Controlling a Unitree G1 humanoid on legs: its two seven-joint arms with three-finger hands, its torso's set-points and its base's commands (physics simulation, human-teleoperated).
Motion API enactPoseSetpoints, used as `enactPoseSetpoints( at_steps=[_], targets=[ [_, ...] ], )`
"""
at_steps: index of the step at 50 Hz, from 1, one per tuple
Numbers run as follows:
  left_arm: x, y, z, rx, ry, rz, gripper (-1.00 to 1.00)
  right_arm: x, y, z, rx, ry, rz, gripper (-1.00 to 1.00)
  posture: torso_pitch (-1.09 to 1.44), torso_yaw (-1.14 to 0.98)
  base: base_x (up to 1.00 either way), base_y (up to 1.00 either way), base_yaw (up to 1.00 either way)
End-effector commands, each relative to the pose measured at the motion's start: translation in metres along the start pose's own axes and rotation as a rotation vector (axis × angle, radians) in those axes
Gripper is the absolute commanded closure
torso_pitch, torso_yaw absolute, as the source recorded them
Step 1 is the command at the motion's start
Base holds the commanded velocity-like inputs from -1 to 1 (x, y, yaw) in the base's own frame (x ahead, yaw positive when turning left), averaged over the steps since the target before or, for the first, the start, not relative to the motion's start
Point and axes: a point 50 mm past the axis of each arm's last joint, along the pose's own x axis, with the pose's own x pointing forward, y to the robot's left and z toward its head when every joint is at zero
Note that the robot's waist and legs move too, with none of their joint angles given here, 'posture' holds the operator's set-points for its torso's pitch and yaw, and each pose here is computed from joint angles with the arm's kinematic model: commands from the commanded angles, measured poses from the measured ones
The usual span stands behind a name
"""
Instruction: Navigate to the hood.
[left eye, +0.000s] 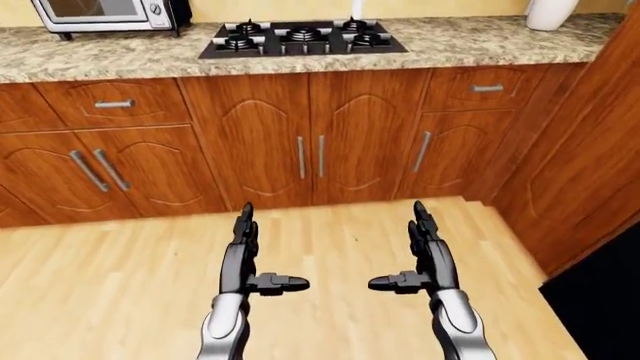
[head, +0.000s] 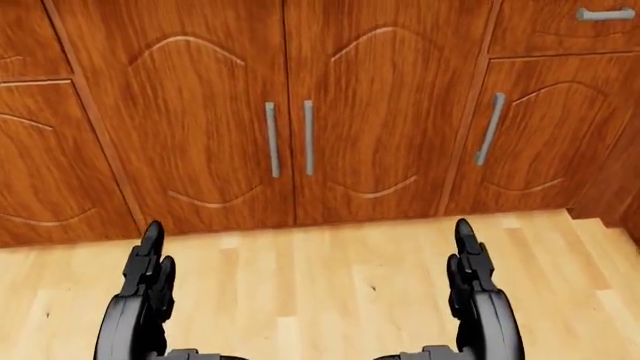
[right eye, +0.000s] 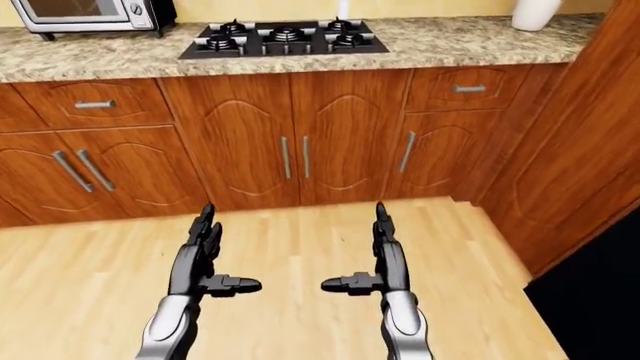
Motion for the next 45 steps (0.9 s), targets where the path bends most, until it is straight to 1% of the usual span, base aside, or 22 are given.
enactPoseSetpoints(
  at_steps=[1,45],
  targets=[
    [0.0031,0.0044,0.0205,0.010,-0.106,0.017,-1.00,0.0034,0.0068,0.0205,0.001,-0.104,0.030,-1.00,0.00,0.00,0.23,0.10,0.00],
    [0.0031,0.0044,0.0205,0.010,-0.106,0.017,-1.00,0.0061,0.0053,0.0185,0.010,-0.099,0.023,-1.00,0.00,0.00,0.22,0.06,0.00]
  ],
)
